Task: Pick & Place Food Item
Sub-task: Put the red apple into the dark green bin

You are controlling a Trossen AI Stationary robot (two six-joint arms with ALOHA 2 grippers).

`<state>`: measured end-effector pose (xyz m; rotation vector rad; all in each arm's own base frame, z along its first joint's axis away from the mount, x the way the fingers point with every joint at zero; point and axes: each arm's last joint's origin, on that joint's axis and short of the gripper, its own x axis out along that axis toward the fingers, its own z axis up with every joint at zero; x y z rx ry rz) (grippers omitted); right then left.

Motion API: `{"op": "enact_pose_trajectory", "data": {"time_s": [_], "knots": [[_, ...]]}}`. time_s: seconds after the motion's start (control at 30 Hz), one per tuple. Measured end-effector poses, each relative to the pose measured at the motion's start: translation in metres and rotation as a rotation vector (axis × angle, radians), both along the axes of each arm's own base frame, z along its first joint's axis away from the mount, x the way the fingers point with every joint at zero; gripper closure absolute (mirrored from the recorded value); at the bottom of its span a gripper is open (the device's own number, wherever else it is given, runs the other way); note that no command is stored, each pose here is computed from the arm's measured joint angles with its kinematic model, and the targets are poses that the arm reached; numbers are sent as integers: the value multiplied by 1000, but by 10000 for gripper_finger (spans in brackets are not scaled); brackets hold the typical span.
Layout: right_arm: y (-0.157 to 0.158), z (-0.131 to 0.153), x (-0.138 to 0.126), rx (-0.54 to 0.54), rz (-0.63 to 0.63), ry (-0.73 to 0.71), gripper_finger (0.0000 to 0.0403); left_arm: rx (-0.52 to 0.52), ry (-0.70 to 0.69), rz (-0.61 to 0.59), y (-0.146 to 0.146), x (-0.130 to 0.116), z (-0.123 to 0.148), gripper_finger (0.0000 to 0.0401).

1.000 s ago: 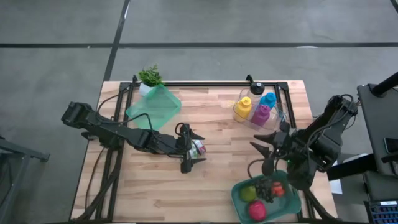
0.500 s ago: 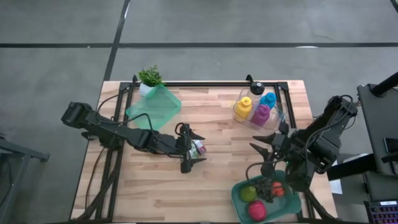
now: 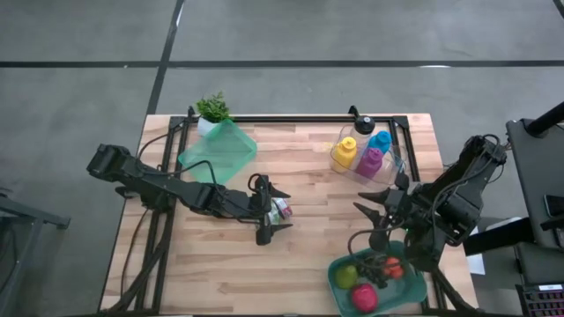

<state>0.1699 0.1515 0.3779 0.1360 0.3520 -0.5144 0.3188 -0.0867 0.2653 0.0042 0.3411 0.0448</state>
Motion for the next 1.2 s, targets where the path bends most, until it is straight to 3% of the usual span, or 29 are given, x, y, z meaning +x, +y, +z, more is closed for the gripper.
{"op": "enact_pose_trajectory", "data": {"time_s": [0.33,0.47,0.63,0.8,0.87,1.0,1.2], "knots": [[0,0,0,1,0,-1,278,-33,2,12,0,0,0,1],[0,0,0,1,0,-1,278,-67,160,6,1,-8,5,1],[0,0,0,1,0,-2,278,-145,460,24,5,-30,16,1],[0,0,0,2,0,-2,278,-174,633,59,10,-51,30,1],[0,0,0,2,0,-2,278,-200,683,73,12,-61,33,1],[0,0,0,3,0,-3,278,-321,749,212,20,-87,36,1],[0,0,0,3,0,-3,278,-310,791,279,32,-124,44,1]]}}
